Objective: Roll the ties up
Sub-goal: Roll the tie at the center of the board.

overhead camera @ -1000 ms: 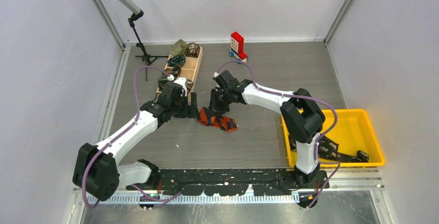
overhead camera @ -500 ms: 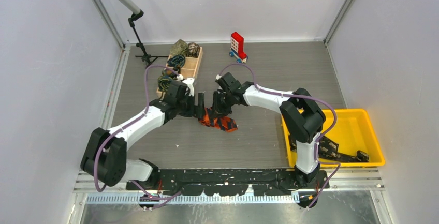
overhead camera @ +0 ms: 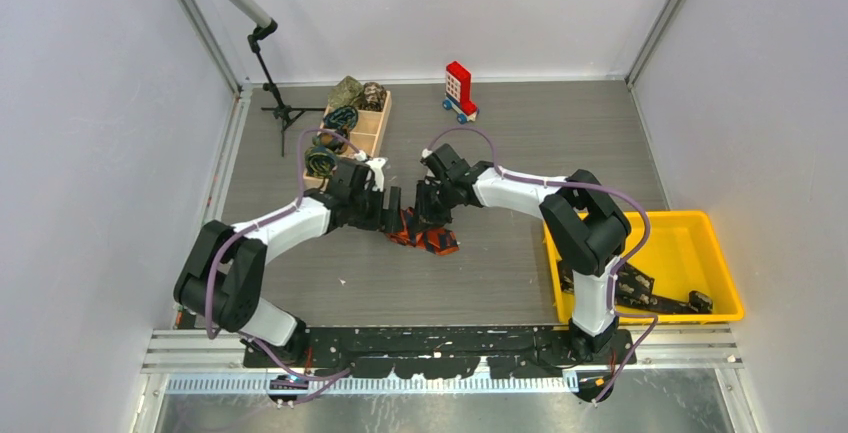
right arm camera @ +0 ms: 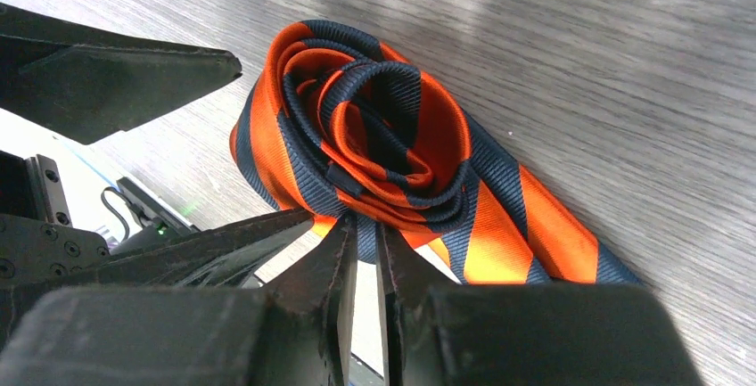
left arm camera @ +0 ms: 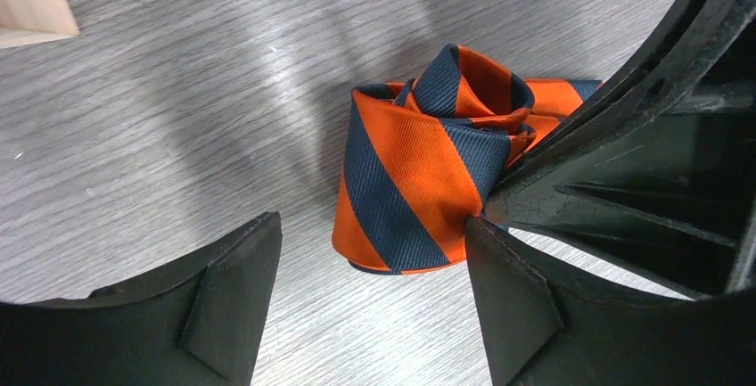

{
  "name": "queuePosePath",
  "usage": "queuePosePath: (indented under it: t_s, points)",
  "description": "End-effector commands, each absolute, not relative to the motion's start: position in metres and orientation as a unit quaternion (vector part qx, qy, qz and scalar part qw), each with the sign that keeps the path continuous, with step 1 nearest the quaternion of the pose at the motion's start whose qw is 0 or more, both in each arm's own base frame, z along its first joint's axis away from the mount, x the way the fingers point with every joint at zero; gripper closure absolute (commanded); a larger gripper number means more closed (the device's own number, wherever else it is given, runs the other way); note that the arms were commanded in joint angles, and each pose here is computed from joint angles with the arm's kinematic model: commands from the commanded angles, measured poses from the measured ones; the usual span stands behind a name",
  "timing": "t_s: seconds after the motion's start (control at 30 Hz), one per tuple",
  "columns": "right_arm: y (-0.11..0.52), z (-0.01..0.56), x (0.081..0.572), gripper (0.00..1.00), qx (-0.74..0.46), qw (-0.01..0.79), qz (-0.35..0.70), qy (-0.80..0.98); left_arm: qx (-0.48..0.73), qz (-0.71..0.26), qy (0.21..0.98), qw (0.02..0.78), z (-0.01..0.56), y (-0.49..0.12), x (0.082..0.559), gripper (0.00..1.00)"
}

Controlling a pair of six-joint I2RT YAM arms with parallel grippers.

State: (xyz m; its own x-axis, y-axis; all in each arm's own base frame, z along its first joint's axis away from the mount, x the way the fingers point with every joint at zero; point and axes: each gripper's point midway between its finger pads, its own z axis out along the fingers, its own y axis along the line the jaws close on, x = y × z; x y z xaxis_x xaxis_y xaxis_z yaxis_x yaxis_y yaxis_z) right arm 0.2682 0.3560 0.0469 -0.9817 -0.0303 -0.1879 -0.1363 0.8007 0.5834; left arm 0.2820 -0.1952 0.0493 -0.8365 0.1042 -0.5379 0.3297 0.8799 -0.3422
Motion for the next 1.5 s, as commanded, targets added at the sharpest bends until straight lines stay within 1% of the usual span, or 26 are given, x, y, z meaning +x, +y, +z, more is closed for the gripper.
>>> queuePosePath:
  t_s: [0.0,0.13,0.57,0.87,1.0,1.13,1.23,1.4,1.47]
  points:
    - [0.350,0.052,0.272,0.81,-0.046,0.106,0.312,0.943,0.130,-0.248,0.920,0.274,0.061,-0.212,0.297,0.25]
    - [0.348,0.045,0.269,0.81,-0.043,0.100,0.310,0.944,0.132,-0.264,0.921,0.254,0.053,-0.219,0.294,0.28]
    - [0.346,0.033,0.269,0.81,-0.040,0.094,0.305,0.947,0.113,-0.296,0.922,0.224,0.040,-0.226,0.281,0.40]
    - [0.345,0.027,0.268,0.81,-0.038,0.090,0.301,0.949,0.089,-0.321,0.916,0.222,0.035,-0.232,0.272,0.45]
    - [0.345,0.026,0.269,0.81,-0.037,0.089,0.300,0.949,0.088,-0.331,0.913,0.221,0.033,-0.237,0.268,0.52]
    - [0.346,0.028,0.270,0.81,-0.036,0.092,0.301,0.949,0.087,-0.326,0.916,0.219,0.030,-0.238,0.265,0.64]
    - [0.347,0.033,0.272,0.81,-0.036,0.096,0.302,0.948,0.086,-0.321,0.916,0.226,0.032,-0.237,0.266,0.70]
    - [0.349,0.053,0.277,0.79,-0.042,0.111,0.307,0.944,0.095,-0.287,0.921,0.246,0.038,-0.233,0.264,0.75]
    - [0.350,0.066,0.278,0.76,-0.044,0.120,0.314,0.941,0.101,-0.257,0.926,0.257,0.041,-0.228,0.263,0.76]
